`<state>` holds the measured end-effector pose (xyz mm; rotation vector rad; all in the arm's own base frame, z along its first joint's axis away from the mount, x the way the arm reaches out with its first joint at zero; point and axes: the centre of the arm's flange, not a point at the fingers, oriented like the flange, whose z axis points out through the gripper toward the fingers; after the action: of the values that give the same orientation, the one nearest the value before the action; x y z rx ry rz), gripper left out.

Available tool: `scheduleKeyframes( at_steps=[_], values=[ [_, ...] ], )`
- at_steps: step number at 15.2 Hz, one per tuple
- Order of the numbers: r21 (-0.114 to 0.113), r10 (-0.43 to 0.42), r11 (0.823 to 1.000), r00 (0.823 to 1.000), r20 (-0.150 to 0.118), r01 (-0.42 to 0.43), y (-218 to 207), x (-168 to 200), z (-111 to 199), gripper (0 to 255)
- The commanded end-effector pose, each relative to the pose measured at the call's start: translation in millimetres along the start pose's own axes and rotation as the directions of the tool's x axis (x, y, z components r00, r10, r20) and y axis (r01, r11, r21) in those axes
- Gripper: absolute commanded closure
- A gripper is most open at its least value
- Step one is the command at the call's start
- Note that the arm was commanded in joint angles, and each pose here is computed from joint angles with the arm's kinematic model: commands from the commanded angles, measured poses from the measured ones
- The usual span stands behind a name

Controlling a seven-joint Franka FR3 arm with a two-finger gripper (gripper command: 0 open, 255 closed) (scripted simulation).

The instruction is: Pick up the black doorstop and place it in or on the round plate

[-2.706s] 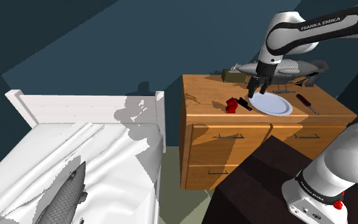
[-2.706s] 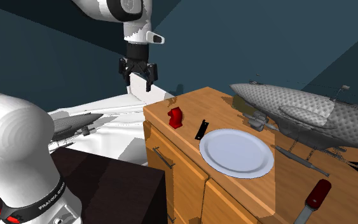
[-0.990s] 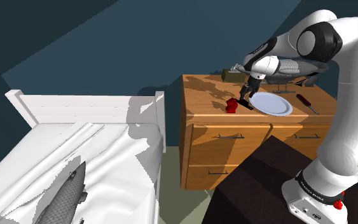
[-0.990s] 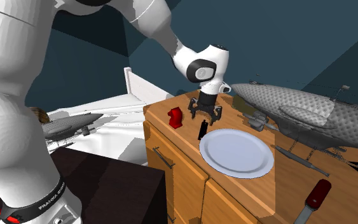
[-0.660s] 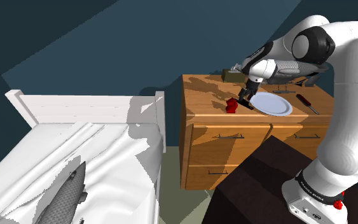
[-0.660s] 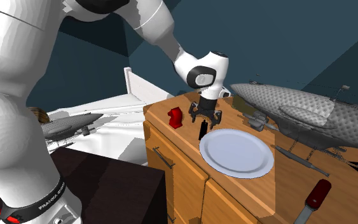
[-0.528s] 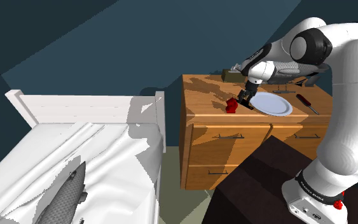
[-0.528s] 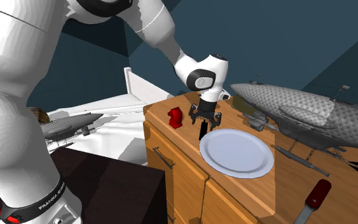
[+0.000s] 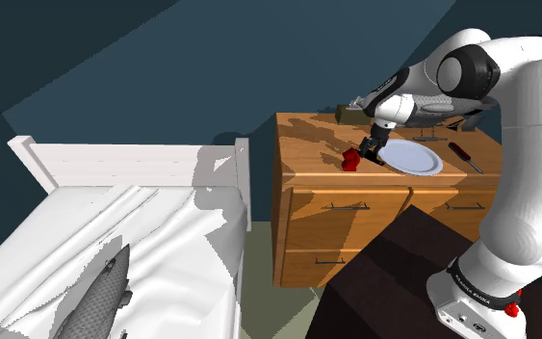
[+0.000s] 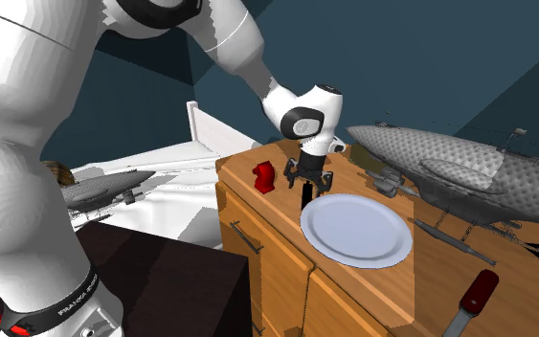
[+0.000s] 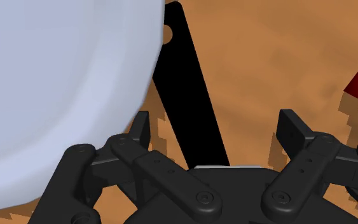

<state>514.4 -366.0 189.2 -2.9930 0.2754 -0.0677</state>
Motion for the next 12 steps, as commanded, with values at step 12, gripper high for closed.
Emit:
scheduleKeyframes(
  at_steps=[12],
  values=[
    [0.000,0.000,1.000,1.000,0.000,0.000,-1.4,0.3,-10.4,255]
  ],
)
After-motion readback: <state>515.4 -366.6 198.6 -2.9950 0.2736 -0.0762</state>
